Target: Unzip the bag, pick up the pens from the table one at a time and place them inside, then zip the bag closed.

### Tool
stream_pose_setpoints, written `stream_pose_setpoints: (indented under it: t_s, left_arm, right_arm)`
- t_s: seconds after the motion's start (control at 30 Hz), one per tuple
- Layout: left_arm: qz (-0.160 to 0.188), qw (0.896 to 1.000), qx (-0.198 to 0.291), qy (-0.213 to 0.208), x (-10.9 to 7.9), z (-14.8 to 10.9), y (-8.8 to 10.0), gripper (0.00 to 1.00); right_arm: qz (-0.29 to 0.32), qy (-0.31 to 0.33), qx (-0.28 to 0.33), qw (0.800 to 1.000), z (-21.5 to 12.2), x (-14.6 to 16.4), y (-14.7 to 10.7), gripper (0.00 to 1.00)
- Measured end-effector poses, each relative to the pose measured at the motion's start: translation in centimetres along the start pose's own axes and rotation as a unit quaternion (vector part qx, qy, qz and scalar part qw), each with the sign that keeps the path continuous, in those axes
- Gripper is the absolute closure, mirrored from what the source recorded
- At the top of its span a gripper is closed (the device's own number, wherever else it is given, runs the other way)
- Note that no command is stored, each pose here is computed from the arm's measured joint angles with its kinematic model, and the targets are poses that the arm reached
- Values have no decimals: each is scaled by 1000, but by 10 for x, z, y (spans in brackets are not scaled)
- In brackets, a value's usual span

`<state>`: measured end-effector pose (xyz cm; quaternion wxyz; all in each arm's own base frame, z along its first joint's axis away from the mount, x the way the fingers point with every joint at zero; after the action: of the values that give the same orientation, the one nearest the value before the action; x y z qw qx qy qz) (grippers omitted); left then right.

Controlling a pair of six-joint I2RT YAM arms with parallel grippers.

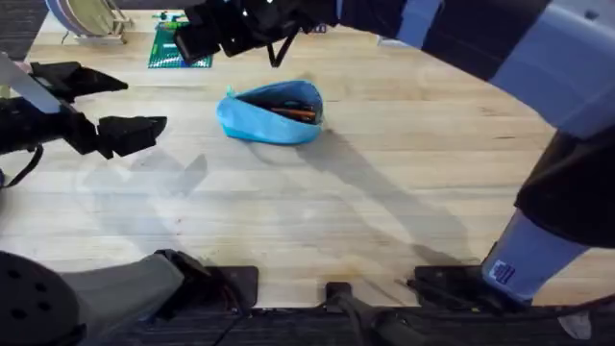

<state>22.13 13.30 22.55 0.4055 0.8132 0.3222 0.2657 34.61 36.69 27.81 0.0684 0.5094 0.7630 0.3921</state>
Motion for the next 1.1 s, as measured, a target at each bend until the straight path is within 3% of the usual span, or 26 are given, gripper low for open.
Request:
stream_pose_setpoints:
  t_s: [1.1]
  left_arm:
    - [7, 1000, 0, 1, 0, 0, 0, 8]
  right_arm:
    - [10, -12, 31, 999, 28, -1, -18, 5]
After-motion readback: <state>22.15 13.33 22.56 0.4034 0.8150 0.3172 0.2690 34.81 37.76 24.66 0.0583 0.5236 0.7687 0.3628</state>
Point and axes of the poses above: each hand's point on the last joint's axis, 136 mm out from that joint toward the fingers, its own z axis out along the fingers, its own x axis along the line the jaws close on, y = z × x, the point moved 8 cm from there along -z, back along the fingers, and after that the axes turned 9 degrees about z, right-handed, at the moved point
